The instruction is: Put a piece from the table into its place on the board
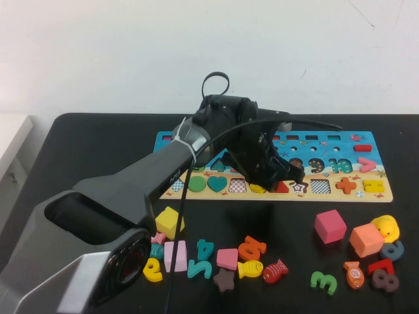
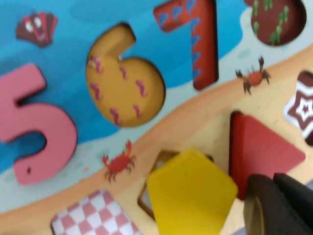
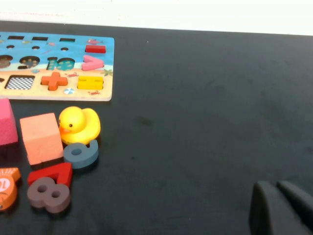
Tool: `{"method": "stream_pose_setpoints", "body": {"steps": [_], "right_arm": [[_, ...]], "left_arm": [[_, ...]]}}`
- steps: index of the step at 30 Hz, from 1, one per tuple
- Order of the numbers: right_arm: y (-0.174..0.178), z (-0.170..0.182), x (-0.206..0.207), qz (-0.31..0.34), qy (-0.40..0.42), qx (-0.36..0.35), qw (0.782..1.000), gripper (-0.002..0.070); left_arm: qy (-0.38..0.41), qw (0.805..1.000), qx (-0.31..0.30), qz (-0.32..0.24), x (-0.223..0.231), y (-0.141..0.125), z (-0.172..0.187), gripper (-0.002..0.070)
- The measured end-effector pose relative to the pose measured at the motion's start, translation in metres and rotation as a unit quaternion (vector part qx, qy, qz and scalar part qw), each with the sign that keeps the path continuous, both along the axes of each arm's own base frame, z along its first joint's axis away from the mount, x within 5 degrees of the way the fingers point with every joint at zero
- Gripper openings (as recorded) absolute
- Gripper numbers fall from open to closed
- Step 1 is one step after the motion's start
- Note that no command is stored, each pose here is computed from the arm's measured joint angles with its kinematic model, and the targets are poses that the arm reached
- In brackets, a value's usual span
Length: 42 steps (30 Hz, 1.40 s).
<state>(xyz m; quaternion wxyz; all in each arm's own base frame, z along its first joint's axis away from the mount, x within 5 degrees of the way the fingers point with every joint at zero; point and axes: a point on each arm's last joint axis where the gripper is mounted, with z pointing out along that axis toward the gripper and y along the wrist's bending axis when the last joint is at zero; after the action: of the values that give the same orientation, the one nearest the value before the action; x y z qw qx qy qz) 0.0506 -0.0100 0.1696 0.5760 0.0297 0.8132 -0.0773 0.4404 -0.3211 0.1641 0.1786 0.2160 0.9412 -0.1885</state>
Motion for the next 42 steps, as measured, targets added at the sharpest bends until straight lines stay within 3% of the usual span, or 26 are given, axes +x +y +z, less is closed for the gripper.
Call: {"method": "stream_pose_setpoints", "body": {"steps": [27,32,37,42], "right_arm": [[0.0,0.0,0.0,0.0,0.0,0.0,1.0,0.0019],[0.0,0.0,0.0,0.0,0.0,0.0,1.0,0.0019],[0.0,0.0,0.0,0.0,0.0,0.0,1.0,0.0018],[0.0,0.0,0.0,0.0,0.0,0.0,1.0,0.0019]], "left_arm": [[-0.043,0.999,0.002,0.031,0.009,0.002,0.005,0.0],[-0.077,0.996,0.032,0.012,0.004,0.012,0.043,0.0],[-0.143,0.982,0.12,0.009,-0.012,0.044,0.119,0.0],[-0.202,0.968,0.145,0.005,-0.043,0.073,0.199,0.0]]}}
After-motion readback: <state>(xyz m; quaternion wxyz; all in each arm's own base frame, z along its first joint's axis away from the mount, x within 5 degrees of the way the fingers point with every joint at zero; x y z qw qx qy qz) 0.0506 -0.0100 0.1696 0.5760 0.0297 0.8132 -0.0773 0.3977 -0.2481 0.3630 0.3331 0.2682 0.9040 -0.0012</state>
